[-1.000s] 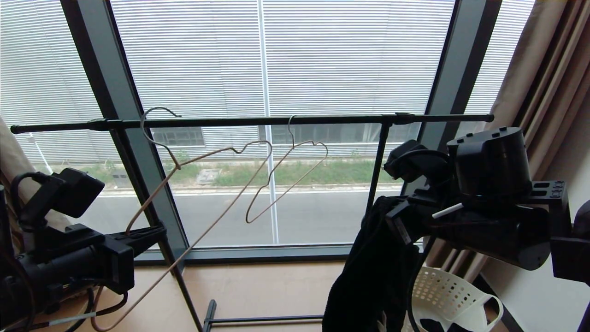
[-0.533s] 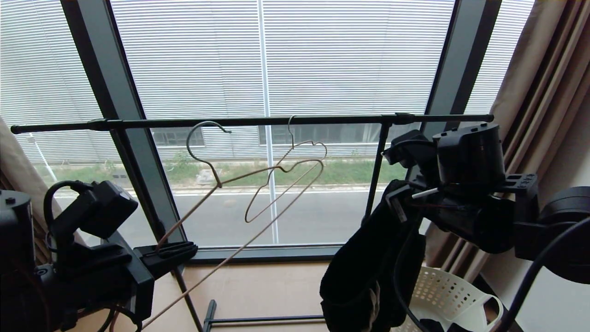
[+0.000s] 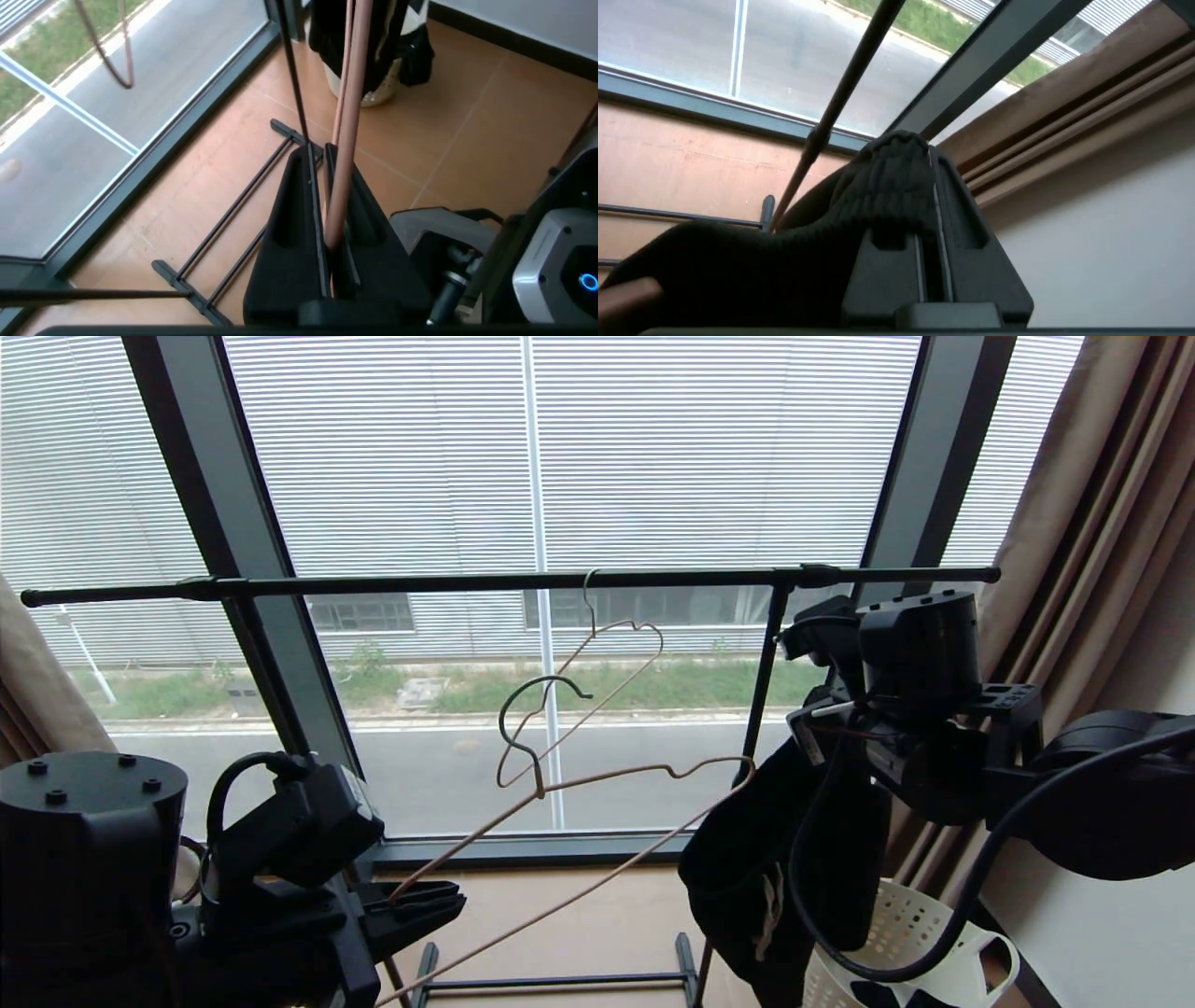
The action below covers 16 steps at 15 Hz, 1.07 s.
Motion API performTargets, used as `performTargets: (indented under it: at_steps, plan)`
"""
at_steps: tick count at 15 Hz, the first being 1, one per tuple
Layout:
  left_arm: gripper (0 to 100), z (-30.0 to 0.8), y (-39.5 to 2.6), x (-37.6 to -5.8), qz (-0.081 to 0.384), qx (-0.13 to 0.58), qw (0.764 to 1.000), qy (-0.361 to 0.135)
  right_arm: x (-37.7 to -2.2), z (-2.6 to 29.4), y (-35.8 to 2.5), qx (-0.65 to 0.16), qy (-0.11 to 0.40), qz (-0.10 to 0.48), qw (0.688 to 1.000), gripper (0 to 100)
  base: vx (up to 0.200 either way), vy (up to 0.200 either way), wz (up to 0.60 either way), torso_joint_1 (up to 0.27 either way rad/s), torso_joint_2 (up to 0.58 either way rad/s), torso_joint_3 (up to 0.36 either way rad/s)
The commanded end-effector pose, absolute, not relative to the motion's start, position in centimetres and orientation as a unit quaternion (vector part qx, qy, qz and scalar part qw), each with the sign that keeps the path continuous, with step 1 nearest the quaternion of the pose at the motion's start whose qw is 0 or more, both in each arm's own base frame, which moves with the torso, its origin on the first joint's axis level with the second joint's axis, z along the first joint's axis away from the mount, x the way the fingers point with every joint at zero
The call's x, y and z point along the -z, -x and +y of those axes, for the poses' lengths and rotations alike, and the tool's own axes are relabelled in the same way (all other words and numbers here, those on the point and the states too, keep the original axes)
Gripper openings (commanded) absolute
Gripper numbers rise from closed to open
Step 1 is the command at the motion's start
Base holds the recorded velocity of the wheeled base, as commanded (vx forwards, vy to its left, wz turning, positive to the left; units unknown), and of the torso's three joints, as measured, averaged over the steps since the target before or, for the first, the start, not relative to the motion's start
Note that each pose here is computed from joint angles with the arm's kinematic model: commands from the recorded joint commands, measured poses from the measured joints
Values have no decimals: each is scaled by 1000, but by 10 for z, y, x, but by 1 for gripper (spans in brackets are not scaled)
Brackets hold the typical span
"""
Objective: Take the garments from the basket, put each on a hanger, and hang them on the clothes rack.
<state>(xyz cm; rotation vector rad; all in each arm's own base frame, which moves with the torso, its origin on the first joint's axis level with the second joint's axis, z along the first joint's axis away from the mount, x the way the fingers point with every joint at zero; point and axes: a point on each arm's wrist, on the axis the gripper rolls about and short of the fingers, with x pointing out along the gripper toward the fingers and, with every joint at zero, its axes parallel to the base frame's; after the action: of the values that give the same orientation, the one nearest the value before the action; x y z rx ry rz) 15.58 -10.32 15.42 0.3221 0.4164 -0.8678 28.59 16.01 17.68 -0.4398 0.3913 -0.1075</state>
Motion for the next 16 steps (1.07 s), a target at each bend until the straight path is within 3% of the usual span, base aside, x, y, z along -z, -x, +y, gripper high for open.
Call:
performTargets:
  at_steps: [1,16]
  plan:
    - [0,-113,-162,-150,210,426,866,-158,-175,160,-287,53,218,194,955,0,0,0,0,0,0,0]
    - [0,-138,-189,-138,206,436,861,-161,-170,190,-254,6,239,187,953,0,0,0,0,0,0,0]
